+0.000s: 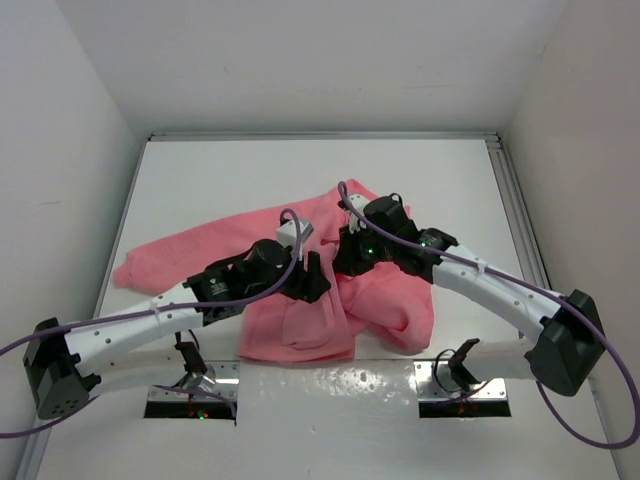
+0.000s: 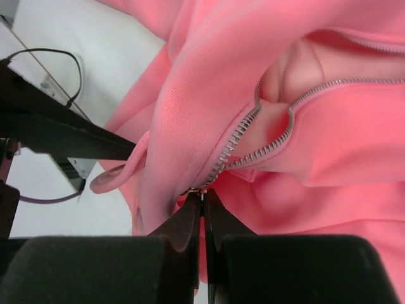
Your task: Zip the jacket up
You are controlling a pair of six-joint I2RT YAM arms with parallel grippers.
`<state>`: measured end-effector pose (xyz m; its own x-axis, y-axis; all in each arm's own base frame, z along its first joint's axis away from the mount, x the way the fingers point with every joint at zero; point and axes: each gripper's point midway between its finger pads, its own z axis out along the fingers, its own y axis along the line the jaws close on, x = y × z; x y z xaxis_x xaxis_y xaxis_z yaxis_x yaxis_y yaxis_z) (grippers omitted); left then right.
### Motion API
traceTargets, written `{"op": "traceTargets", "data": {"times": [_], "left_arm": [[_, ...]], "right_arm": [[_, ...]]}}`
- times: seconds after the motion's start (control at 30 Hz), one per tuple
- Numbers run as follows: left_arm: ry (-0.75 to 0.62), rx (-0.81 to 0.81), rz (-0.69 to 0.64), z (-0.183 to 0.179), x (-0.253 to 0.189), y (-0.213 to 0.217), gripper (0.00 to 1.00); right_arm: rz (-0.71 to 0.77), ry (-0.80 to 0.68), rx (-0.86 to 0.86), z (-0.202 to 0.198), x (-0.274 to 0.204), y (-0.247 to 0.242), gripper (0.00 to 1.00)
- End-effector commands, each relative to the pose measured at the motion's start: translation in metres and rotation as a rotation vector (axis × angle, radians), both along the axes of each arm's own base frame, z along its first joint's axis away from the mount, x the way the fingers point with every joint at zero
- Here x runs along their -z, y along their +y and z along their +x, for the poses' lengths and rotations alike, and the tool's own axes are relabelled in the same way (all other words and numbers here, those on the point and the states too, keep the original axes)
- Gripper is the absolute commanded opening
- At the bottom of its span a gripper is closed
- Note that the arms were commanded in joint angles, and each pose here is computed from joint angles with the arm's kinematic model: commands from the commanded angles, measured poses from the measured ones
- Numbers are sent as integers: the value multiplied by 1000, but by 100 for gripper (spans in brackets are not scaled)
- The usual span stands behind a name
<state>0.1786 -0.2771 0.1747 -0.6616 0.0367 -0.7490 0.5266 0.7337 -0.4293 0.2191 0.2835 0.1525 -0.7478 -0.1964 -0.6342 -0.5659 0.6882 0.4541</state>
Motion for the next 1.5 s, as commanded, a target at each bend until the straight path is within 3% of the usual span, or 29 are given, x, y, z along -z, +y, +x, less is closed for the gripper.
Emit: {"op": "traceTargets", "data": {"times": [0.0,0.07,0.13,0.2,0.37,0.4,0.53,0.57,0.8,0.87,1.03,1.2,1.47], "left_arm": [[-48,-80,48,10,-9,-1,55],[-85,-138,86,9,-13,1,40],[-119,-216,128,12,-17,10,31],[-138,-187,121,-3,-33,-5,16],[-160,-183,194,-26,-22,-27,6],[-165,-195,214,-27,-18,-26,7],[-134,-270,216,-24,-2,-27,34],[-129,-288,214,-23,-1,-25,36],[-163,-428,178,-20,-21,4,36],[-139,-376,174,-26,-17,-7,44],[-93,-272,133,-43,1,-50,50],[-152,-376,148,-24,8,-46,70],[-196,-470,185,16,20,-44,71]], "right_arm": [[-12,-33,28,10,-11,0,0],[-28,-32,38,12,-9,-1,0],[-34,-36,51,15,-9,-2,0],[-34,-44,72,21,-9,-1,0],[-28,-38,94,26,-10,3,0],[-31,-40,103,28,-10,2,0],[-26,-37,114,27,-12,2,0],[-28,-40,117,28,-11,1,0],[-57,-55,166,36,-8,-5,0],[-59,-49,183,41,-7,-2,0],[-72,-41,210,51,-4,2,0],[-28,-53,209,44,-14,1,0],[54,-26,153,20,-26,1,0]]}}
